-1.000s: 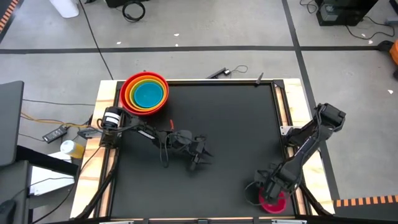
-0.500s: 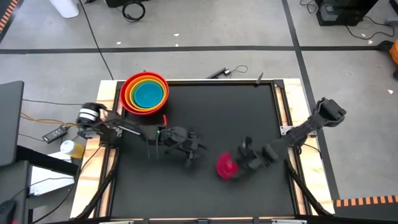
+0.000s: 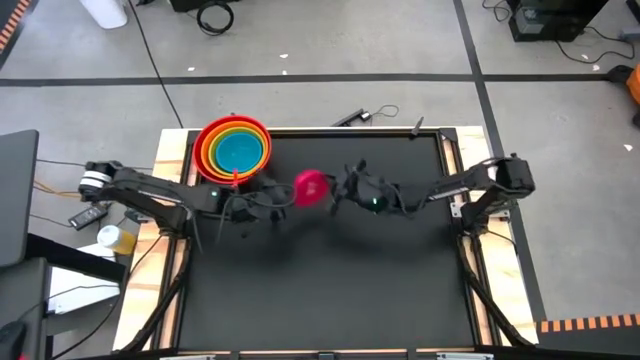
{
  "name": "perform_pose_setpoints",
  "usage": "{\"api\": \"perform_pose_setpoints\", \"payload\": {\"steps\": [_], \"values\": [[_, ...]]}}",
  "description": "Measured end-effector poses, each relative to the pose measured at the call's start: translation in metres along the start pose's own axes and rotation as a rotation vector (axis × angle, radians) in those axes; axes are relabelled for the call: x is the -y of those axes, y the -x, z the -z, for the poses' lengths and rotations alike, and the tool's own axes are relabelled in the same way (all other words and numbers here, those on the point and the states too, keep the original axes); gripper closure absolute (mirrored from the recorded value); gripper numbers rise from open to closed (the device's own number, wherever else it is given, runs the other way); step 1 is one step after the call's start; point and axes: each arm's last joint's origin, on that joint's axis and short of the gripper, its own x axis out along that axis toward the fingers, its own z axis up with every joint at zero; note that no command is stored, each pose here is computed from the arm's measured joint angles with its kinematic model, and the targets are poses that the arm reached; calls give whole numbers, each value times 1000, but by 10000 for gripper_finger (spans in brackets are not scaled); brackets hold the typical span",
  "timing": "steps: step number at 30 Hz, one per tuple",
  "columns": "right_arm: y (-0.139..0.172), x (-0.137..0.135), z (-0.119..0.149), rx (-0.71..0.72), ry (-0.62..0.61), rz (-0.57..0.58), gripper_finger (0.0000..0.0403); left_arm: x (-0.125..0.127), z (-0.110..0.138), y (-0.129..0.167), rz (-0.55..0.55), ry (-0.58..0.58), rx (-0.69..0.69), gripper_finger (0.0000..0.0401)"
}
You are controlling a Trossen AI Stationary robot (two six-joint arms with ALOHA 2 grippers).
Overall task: Nest bowls inside each other
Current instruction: Stack the pink bowl on top of the blue bowl
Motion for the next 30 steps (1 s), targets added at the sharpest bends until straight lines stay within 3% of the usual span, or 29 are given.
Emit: {"api": "perform_pose_setpoints", "payload": {"steps": [8,13,21,30], "values": [[-80,24,0,15,-99,-126,368,-22,6,24,-169,65,-31,220],[-122,20,-4,4,-110,-92,368,-33,16,29,-283,90,-97,220],[-180,21,-36,-31,-117,-58,368,-55,32,49,-478,197,-161,220],[-239,27,-42,-84,-171,-11,366,-64,35,61,-539,251,-130,220]]}}
